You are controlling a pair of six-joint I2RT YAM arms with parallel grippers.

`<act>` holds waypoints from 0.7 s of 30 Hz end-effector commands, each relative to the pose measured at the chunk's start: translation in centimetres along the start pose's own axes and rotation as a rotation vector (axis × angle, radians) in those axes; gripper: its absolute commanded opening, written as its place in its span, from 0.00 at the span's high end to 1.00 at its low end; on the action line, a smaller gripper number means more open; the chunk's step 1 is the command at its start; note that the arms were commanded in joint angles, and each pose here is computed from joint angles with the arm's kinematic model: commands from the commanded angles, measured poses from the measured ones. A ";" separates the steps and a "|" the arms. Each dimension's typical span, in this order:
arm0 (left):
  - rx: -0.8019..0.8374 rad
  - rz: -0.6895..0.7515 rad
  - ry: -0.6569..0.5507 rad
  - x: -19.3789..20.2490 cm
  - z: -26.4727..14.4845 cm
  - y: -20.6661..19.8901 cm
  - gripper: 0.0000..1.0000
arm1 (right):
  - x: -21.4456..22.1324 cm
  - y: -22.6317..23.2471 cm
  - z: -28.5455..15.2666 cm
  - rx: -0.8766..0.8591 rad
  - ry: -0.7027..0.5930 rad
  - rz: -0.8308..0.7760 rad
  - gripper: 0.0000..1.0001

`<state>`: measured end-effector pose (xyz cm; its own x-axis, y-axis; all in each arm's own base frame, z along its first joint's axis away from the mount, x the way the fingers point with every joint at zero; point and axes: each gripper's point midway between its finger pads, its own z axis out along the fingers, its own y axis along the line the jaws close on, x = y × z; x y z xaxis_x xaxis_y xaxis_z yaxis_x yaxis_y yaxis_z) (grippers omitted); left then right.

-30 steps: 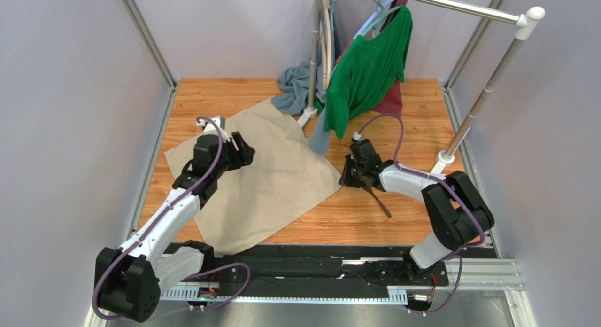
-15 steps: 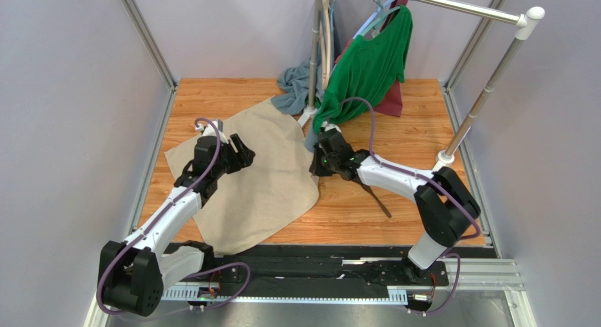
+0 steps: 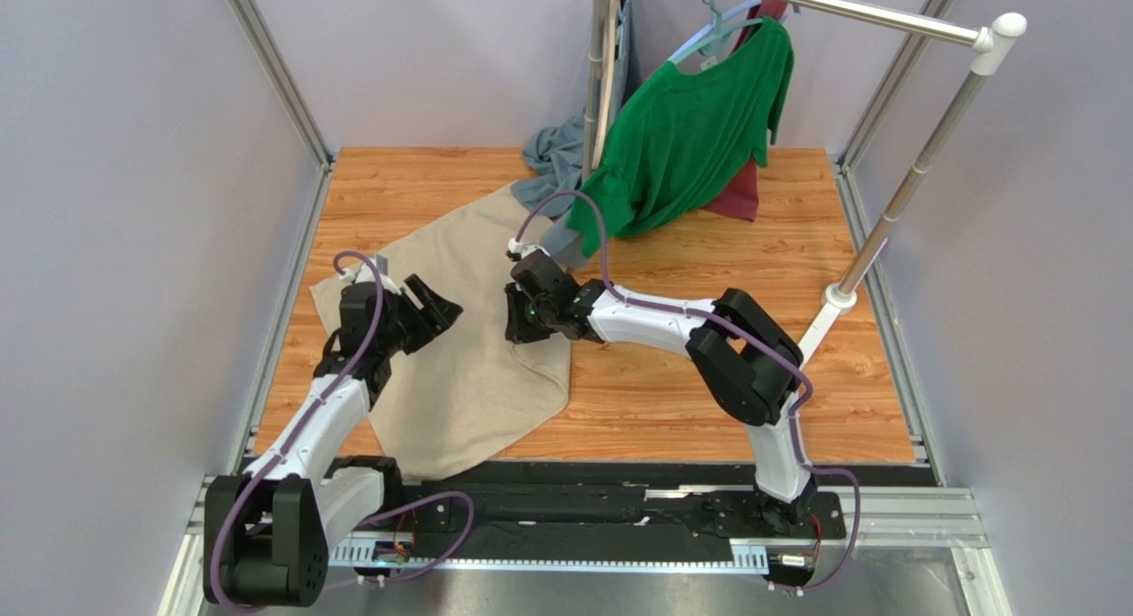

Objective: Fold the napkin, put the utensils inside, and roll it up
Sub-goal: Fold the napkin

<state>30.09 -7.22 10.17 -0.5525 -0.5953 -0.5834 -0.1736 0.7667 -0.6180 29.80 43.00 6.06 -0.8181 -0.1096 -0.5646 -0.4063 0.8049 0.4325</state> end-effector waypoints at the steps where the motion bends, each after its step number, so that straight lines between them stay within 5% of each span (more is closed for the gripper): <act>1: 0.154 0.006 -0.009 -0.1 -0.5 -2.7 0.26 | -2.2 2.3 -1.7 -0.061 -0.051 -0.025 0.67; 6: 0.192 0.040 0.011 0.9 -0.6 -3.2 0.27 | -1.5 2.0 -5.6 -0.066 -0.083 -0.051 0.46; 21: 0.090 0.144 0.111 5.7 2.1 -4.7 0.42 | 3.2 -5.0 -11.9 0.094 -0.128 0.012 0.48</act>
<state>27.28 -14.48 7.06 -0.7095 -0.4358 -0.5538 -0.0221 0.7992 -0.6006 23.65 33.16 9.88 -0.7830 -0.0811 -0.6167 -0.3937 0.8322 0.3904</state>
